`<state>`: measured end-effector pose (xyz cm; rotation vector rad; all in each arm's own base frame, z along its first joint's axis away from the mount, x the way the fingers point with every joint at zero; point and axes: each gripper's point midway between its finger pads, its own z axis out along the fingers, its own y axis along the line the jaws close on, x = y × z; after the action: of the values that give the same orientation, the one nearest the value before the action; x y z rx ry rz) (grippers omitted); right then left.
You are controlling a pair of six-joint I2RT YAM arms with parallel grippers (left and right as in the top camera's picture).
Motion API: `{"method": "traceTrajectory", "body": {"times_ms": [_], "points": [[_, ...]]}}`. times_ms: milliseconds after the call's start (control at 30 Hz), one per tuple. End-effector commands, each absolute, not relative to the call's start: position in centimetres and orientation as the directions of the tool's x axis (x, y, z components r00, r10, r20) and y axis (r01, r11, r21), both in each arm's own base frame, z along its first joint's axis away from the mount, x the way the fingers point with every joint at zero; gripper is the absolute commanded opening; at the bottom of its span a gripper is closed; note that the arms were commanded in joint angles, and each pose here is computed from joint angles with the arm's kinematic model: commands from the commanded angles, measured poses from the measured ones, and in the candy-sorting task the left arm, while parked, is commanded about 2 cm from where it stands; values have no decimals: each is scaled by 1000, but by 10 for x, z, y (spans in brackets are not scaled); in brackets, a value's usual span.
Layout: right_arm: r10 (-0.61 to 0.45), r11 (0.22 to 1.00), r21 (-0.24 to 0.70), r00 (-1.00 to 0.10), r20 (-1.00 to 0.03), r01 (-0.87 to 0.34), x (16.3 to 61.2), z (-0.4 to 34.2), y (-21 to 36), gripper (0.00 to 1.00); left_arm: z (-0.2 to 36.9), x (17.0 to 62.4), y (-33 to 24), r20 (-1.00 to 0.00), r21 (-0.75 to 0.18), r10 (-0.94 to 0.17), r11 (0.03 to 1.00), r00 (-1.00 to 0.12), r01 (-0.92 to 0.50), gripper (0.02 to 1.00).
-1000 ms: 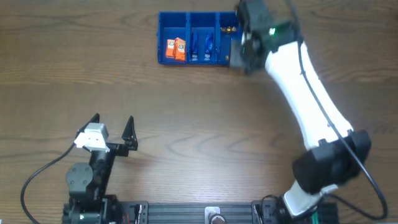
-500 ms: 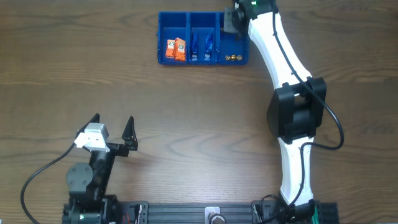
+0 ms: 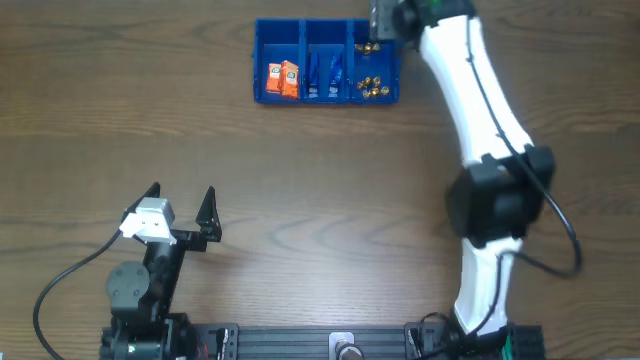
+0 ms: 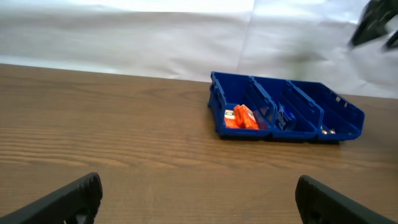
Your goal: Sort Candies Into Trays
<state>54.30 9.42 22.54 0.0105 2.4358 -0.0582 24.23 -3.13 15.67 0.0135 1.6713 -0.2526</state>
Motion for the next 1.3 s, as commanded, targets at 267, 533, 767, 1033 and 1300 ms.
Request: {"method": "traceTrajectory", "body": {"times_ms": [267, 533, 767, 1033, 1300], "points": [[-29, 987, -103, -499, -866, 120, 374, 325, 16, 1000, 140, 241, -34, -978, -156, -128, 974, -166, 167, 998], [50, 985, 15, -201, -978, 173, 279, 290, -22, 998, 140, 241, -34, -978, -156, -128, 974, -166, 167, 998], [41, 987, 33, -42, -998, 159, 251, 243, -22, 998, 140, 241, -34, -978, -156, -128, 974, -166, 167, 998], [48, 990, 60, 103, -994, 124, 237, 226, -18, 998, 140, 241, -34, -978, -156, -128, 974, -166, 167, 998], [-1, 995, 8, 83, -997, 100, 244, 199, -13, 998, 140, 241, -34, -978, -156, -128, 974, -166, 167, 998]]}}
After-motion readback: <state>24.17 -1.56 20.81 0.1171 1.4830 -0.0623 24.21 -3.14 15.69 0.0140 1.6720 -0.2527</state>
